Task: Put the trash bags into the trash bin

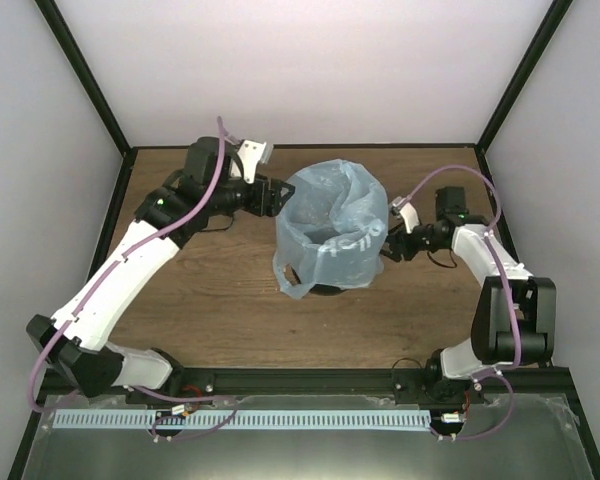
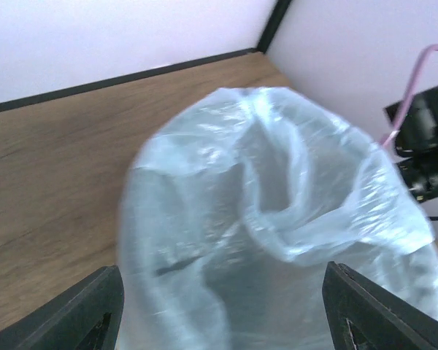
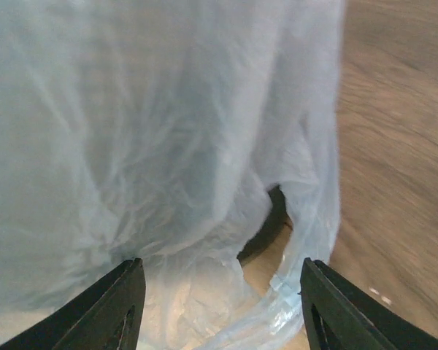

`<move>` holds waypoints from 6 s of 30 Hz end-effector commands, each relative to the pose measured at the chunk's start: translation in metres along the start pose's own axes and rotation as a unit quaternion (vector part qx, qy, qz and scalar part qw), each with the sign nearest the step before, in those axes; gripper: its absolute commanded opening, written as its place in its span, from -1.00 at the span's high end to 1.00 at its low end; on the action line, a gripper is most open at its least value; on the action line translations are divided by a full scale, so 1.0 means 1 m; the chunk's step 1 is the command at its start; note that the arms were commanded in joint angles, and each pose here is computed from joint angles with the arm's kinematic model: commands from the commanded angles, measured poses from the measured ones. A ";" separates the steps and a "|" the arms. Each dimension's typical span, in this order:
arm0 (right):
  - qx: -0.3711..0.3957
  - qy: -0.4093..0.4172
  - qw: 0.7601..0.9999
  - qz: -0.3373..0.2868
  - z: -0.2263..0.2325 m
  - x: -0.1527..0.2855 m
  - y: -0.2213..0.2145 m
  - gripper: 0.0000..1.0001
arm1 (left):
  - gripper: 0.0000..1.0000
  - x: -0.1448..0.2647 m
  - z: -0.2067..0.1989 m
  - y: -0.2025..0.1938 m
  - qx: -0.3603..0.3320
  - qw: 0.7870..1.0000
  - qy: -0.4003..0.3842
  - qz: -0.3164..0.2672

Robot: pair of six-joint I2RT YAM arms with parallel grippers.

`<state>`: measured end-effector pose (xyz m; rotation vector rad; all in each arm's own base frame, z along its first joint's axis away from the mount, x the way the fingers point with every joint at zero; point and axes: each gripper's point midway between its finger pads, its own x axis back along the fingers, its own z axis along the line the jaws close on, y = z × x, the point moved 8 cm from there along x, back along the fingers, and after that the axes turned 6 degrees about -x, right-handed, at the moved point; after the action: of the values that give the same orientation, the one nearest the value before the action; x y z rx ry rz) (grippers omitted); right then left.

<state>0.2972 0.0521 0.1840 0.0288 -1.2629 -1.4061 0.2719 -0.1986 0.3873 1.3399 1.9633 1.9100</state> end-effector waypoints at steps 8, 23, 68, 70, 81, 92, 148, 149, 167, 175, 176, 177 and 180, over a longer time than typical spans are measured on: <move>0.151 0.118 0.981 0.041 0.102 -0.031 -0.024 -0.26 | -0.51 -0.026 -0.038 -0.021 -0.064 0.986 -0.059 0.143; 0.165 -0.073 0.980 -0.089 0.120 0.030 -0.014 -0.62 | -0.36 -0.091 -0.027 -0.055 -0.077 0.967 -0.057 0.236; 0.169 -0.102 0.976 -0.087 0.110 0.024 -0.023 -0.72 | 0.03 -0.149 -0.012 -0.086 -0.110 0.932 0.068 0.337; 0.171 -0.103 0.976 -0.088 0.110 0.024 -0.022 -0.72 | -0.06 -0.154 -0.013 -0.094 -0.114 0.929 0.067 0.345; 0.171 -0.092 0.978 -0.082 0.111 0.021 -0.024 -0.72 | -0.11 -0.179 -0.012 -0.161 -0.107 0.911 0.037 0.397; 0.173 -0.089 0.977 -0.081 0.112 0.022 -0.025 -0.72 | -0.12 -0.206 -0.011 -0.201 -0.085 0.893 -0.004 0.442; 0.177 -0.090 0.976 -0.085 0.113 0.023 -0.024 -0.72 | -0.14 -0.172 -0.005 -0.122 -0.078 0.913 0.073 0.394; 0.177 -0.090 0.976 -0.084 0.113 0.023 -0.024 -0.72 | -0.13 -0.169 -0.005 -0.117 -0.077 0.915 0.074 0.390; 0.179 -0.089 0.976 -0.089 0.114 0.025 -0.023 -0.72 | -0.23 -0.031 -0.044 -0.002 -0.103 0.983 0.028 0.149; 0.175 -0.090 0.977 -0.087 0.113 0.024 -0.023 -0.72 | -0.12 0.038 -0.115 -0.035 -0.201 0.970 -0.119 0.067; 0.175 -0.091 0.977 -0.087 0.113 0.024 -0.023 -0.72 | -0.02 0.040 -0.125 -0.046 -0.204 0.965 -0.144 0.073; 0.173 -0.092 0.977 -0.086 0.113 0.024 -0.023 -0.72 | 0.07 0.040 -0.135 -0.060 -0.209 0.960 -0.164 0.085; 0.171 -0.092 0.977 -0.083 0.112 0.022 -0.024 -0.72 | 0.25 0.027 -0.153 -0.108 -0.228 0.950 -0.170 0.127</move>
<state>0.2018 0.1013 0.2287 0.2607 -1.6879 -1.3361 0.1333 -0.2596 0.3840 1.5894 1.2581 1.9376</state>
